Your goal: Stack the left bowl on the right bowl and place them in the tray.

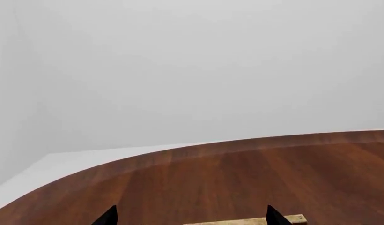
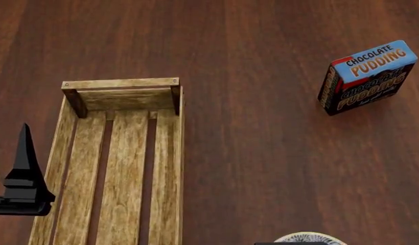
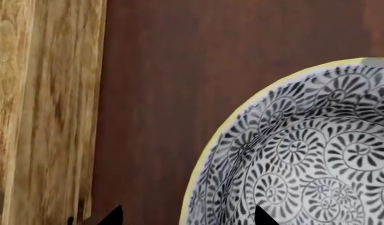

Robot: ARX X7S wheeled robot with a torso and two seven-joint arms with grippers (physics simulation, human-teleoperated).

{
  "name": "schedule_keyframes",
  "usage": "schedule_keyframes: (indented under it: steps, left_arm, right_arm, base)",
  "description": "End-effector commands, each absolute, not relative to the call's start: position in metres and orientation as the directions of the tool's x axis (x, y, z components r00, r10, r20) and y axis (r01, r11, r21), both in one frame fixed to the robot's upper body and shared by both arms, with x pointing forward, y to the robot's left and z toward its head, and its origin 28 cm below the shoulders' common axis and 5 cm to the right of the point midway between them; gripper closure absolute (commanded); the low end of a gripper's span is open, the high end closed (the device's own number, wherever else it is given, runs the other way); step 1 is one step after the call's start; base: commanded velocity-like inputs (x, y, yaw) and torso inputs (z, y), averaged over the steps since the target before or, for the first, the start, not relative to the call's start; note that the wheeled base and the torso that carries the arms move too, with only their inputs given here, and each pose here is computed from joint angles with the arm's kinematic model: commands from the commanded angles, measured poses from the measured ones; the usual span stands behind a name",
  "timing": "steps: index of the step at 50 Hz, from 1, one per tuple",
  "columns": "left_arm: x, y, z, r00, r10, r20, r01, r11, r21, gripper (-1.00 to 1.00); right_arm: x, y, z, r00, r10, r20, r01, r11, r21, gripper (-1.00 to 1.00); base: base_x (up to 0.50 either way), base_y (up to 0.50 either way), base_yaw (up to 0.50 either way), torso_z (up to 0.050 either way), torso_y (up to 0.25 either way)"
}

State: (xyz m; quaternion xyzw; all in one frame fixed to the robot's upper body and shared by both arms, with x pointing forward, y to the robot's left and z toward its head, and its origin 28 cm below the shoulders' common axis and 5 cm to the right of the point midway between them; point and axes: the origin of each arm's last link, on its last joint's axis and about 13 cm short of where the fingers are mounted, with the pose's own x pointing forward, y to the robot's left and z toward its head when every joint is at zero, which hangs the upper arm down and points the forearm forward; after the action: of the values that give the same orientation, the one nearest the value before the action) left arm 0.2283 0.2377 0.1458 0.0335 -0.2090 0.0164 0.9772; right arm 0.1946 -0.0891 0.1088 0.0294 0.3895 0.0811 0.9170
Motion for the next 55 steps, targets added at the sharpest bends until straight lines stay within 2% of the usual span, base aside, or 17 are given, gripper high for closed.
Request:
schedule_keyframes:
  steps: [1,15,16,26,35,55]
  left_arm:
    - [0.228,0.238,0.146,0.912,0.02,0.41,-0.048,0.997,0.058,-1.0]
    - [0.228,0.237,0.145,0.912,0.013,0.409,-0.043,0.997,0.064,-1.0]
    - [0.228,0.237,0.145,0.912,0.014,0.409,-0.044,0.997,0.064,-1.0]
    - [0.228,0.238,0.145,0.912,0.021,0.409,-0.05,0.997,0.06,-1.0]
    - [0.227,0.239,0.146,0.911,0.024,0.412,-0.051,0.997,0.054,-1.0]
    - [0.228,0.239,0.146,0.913,0.023,0.407,-0.048,0.998,0.051,-1.0]
  right_arm:
    - [0.196,-0.089,0.099,0.667,0.178,-0.724,-0.126,0.984,0.126,-1.0]
    - [0.197,-0.089,0.09,0.651,0.184,-0.736,-0.123,0.983,0.136,-1.0]
    - [0.197,-0.089,0.09,0.652,0.181,-0.736,-0.122,0.983,0.134,1.0]
    - [0.195,-0.089,0.095,0.658,0.167,-0.734,-0.12,0.986,0.117,1.0]
    - [0.188,-0.091,0.119,0.73,0.098,-0.677,-0.127,0.992,0.007,1.0]
    - [0.17,-0.093,0.164,0.81,0.02,-0.586,-0.122,0.983,-0.135,1.0]
  base:
    - [0.0,0.0,0.0,0.0,0.0]
    - [0.0,0.0,0.0,0.0,0.0]
    - [0.0,0.0,0.0,0.0,0.0]
    - [0.0,0.0,0.0,0.0,0.0]
    - [0.0,0.0,0.0,0.0,0.0]
    - [0.0,0.0,0.0,0.0,0.0]
